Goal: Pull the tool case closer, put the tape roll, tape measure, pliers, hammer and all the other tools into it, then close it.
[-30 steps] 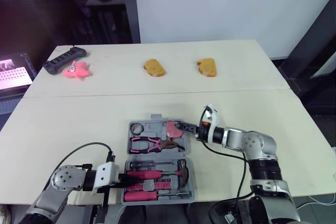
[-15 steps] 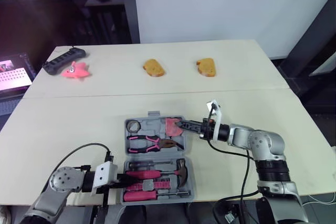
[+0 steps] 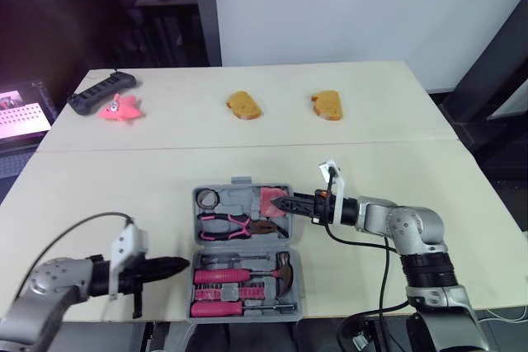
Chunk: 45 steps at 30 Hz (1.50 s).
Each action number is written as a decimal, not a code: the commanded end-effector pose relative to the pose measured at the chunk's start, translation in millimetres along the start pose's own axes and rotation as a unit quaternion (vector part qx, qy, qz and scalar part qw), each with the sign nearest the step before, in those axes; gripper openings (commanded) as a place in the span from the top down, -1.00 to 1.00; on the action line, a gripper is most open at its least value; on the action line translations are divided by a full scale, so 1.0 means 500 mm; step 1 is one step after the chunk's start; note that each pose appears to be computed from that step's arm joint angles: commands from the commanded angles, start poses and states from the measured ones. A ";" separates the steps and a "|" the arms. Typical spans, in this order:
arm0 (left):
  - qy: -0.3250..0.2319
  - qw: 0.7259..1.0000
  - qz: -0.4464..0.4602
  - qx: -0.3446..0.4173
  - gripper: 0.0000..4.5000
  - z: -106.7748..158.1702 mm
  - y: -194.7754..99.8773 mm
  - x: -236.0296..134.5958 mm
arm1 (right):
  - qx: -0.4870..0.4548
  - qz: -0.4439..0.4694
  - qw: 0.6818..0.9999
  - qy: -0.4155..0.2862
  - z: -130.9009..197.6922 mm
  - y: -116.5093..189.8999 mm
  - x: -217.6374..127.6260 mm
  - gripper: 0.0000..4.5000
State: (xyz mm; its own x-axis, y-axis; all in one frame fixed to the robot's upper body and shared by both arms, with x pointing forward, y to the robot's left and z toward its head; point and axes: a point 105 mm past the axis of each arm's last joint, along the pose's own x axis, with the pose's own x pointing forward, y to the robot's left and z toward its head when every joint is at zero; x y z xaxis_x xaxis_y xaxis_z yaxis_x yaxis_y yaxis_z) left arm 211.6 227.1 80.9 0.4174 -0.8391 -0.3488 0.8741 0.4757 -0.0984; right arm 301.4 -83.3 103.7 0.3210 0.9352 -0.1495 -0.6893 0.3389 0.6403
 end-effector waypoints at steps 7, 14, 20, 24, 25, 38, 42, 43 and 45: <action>-0.005 0.999 0.042 -0.025 1.00 0.050 0.014 -0.097 | -0.169 0.154 0.968 0.103 -0.042 0.233 -0.075 -0.99; 0.001 1.000 0.014 -0.015 1.00 0.057 -0.013 -0.103 | -0.269 0.096 0.954 0.092 -0.007 0.278 -0.135 -0.99; 0.005 1.000 0.008 0.013 1.00 0.074 -0.015 -0.107 | -0.384 -0.017 0.921 0.064 0.024 0.224 -0.167 -0.99; 0.002 0.998 0.024 0.054 1.00 0.083 -0.009 -0.110 | -0.408 -0.054 0.907 0.089 0.001 0.186 -0.197 -0.99; 0.003 0.998 0.030 0.051 1.00 0.085 -0.006 -0.110 | -0.413 -0.074 0.903 0.090 -0.003 0.168 -0.206 -0.99; 0.011 0.997 0.046 0.066 1.00 0.091 0.005 -0.098 | -0.429 -0.094 0.891 0.115 -0.059 0.123 -0.242 -0.99; 0.009 0.996 0.047 0.073 1.00 0.094 0.008 -0.096 | -0.427 -0.089 0.892 0.116 -0.064 0.124 -0.239 -0.99; 0.009 0.996 0.046 0.072 1.00 0.094 0.008 -0.095 | -0.427 -0.089 0.892 0.117 -0.065 0.124 -0.239 -0.99; 0.011 0.996 0.047 0.074 1.00 0.092 0.008 -0.095 | -0.426 -0.092 0.892 0.118 -0.065 0.120 -0.240 -0.99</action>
State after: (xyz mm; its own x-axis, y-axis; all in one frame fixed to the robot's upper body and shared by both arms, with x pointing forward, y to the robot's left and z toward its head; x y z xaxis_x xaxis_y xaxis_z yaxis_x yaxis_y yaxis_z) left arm 206.1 258.2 137.4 0.4956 -0.7839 -0.3741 0.8545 0.5173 0.0482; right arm 199.9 -172.4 132.2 0.3944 0.8126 -0.4291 -0.9189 0.3506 -0.1806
